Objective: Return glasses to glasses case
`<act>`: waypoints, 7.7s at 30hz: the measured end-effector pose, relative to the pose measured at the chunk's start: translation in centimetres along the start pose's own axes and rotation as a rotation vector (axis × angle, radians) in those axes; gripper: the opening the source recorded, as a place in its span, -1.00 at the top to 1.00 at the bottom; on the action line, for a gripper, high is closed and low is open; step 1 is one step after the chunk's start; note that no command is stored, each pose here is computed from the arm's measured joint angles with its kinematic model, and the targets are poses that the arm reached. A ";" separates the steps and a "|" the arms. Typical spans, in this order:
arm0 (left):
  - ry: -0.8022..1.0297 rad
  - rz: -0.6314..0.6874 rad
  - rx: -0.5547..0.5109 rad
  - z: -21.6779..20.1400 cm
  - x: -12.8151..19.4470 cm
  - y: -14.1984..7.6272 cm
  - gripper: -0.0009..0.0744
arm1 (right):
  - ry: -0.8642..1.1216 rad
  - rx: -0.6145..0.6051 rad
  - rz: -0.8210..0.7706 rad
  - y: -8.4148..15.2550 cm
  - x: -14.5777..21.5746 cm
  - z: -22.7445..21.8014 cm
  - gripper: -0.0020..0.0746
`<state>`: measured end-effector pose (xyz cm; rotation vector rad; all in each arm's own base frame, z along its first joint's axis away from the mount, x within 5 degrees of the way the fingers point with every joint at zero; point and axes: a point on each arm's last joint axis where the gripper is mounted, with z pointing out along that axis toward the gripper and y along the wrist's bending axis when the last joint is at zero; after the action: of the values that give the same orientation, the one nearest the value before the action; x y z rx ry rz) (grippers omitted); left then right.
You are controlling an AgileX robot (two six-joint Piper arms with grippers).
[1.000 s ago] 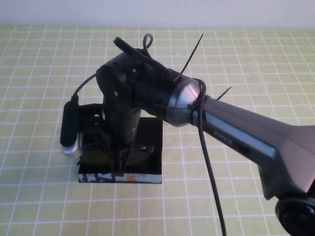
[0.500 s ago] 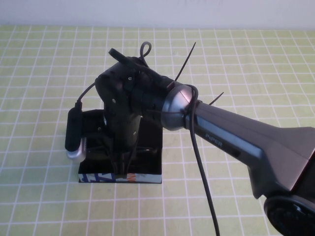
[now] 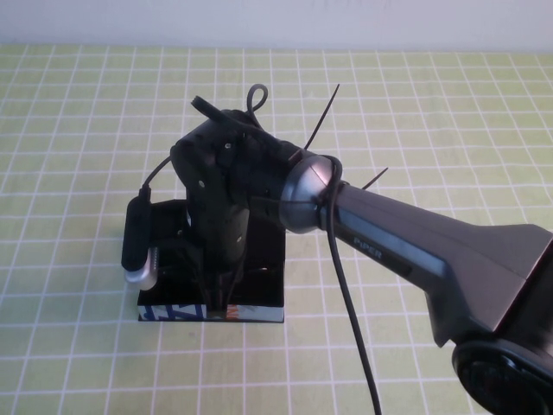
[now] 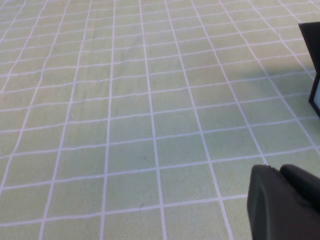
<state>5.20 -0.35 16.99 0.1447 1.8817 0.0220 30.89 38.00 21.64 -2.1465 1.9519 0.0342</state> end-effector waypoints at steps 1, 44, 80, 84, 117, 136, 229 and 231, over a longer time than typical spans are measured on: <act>0.000 0.000 0.000 0.0 0.0 0.0 0.98 | -0.001 -0.001 0.001 0.0 0.0 0.0 0.82; 0.000 0.000 0.000 0.0 0.0 0.0 0.98 | -0.115 0.176 0.307 -2.6 3.4 -10.2 0.82; -0.080 -0.657 0.164 -0.5 -4.0 -0.7 0.98 | -0.396 -0.101 0.792 -7.5 10.0 -11.5 0.98; 0.157 -0.562 0.225 0.5 -5.9 -1.6 0.98 | -0.393 -0.107 0.827 -7.5 10.1 -11.5 0.98; 0.640 -0.162 0.689 17.2 -4.6 -11.4 0.98 | -0.378 -0.135 1.061 -10.6 13.0 -6.3 0.98; 0.634 -0.137 0.693 17.7 -4.2 -11.5 0.98 | -0.387 -0.161 1.156 -12.0 13.1 0.2 0.98; -0.375 -0.111 0.280 -0.7 -3.6 -1.2 0.98 | -0.603 -0.018 1.089 16.4 19.4 -22.9 0.98; -0.376 -0.092 0.283 -0.7 -3.5 -1.2 0.98 | -0.638 0.006 1.094 18.8 20.9 -23.5 0.98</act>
<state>5.52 -1.94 20.44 0.2385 1.5059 -0.3156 11.32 11.60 37.70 -0.6574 2.3406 0.7672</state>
